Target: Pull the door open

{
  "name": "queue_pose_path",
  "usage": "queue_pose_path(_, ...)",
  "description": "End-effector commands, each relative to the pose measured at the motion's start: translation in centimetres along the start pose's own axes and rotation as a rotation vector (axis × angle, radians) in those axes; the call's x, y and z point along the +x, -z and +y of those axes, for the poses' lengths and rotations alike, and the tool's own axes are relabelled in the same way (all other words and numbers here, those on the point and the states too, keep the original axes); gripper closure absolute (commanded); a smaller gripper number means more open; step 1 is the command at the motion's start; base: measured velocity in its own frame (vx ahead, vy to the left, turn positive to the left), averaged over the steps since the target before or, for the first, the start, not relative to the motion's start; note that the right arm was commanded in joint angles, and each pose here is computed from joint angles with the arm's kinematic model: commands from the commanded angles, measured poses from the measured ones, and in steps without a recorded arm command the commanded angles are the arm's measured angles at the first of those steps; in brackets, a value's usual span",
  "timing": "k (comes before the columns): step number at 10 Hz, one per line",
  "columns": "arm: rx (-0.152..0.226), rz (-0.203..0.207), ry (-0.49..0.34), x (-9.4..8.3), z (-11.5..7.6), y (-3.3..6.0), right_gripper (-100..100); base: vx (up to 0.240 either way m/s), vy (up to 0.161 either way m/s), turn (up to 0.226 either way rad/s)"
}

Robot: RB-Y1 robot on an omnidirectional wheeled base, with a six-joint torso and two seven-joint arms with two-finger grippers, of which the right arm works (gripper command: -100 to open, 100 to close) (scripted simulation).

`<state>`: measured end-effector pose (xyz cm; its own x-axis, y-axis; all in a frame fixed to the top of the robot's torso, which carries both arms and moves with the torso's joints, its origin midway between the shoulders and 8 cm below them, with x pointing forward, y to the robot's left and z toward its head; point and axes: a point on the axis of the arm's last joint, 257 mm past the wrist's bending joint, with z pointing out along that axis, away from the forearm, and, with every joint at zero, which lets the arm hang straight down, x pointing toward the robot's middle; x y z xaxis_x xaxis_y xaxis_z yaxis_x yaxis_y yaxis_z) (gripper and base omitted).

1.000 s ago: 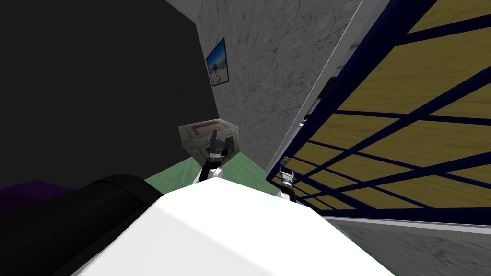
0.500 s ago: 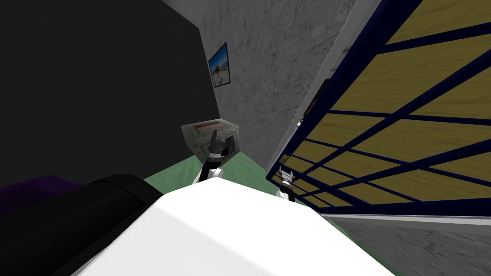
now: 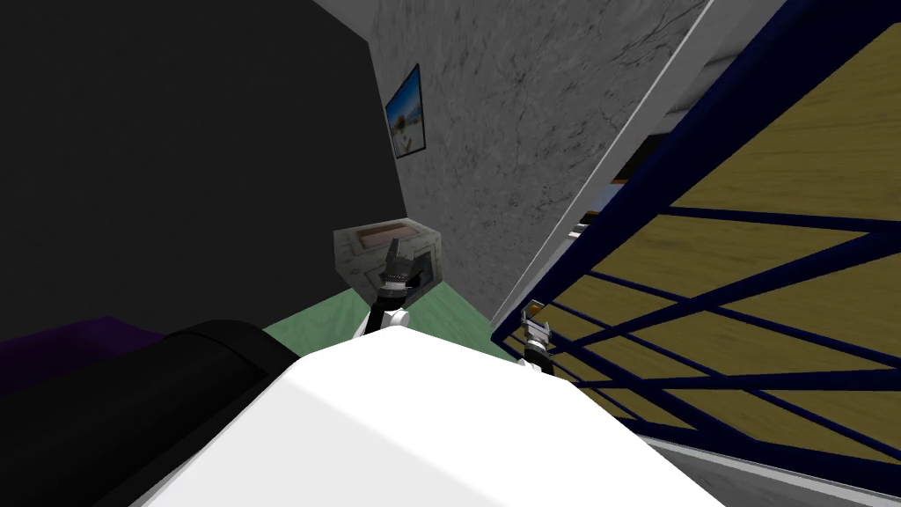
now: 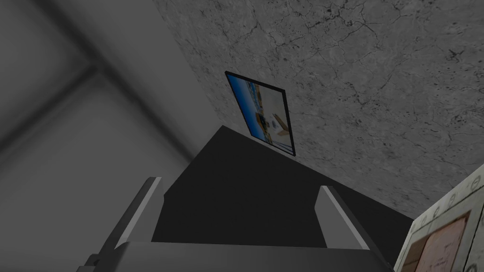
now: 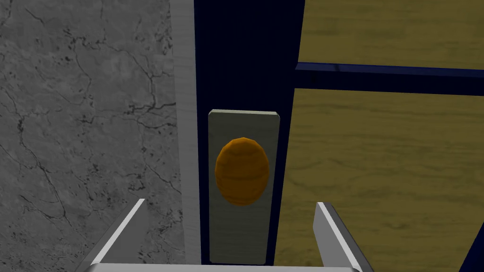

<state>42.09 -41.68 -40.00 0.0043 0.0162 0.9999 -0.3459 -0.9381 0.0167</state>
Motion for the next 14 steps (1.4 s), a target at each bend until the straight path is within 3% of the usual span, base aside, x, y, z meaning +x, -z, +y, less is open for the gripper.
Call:
queue_pose_path(1,-0.008,0.000,-0.001,-0.2,0.8,0.02,-100,0.123,-0.004,0.022)
queue_pose_path(2,-0.008,0.000,-0.001,-0.2,0.8,0.02,-100,0.043,-0.005,-0.013)
queue_pose_path(3,-0.024,0.001,-0.001,-0.2,2.6,0.24,-100,0.094,-0.013,0.083)
queue_pose_path(5,-0.038,0.003,-0.001,-0.1,4.2,0.44,-100,0.173,-0.013,0.112)
queue_pose_path(6,-0.033,0.000,0.001,-0.2,3.9,0.41,-100,0.083,0.004,0.007)
queue_pose_path(7,-0.033,0.000,0.001,-0.2,3.9,0.41,100,-0.015,-0.003,-0.009)
queue_pose_path(12,-0.033,0.000,0.001,-0.2,3.9,0.41,100,-0.015,-0.002,0.002)
queue_pose_path(14,0.004,-0.001,-0.001,-0.2,3.1,0.47,100,-0.164,-0.025,0.066)
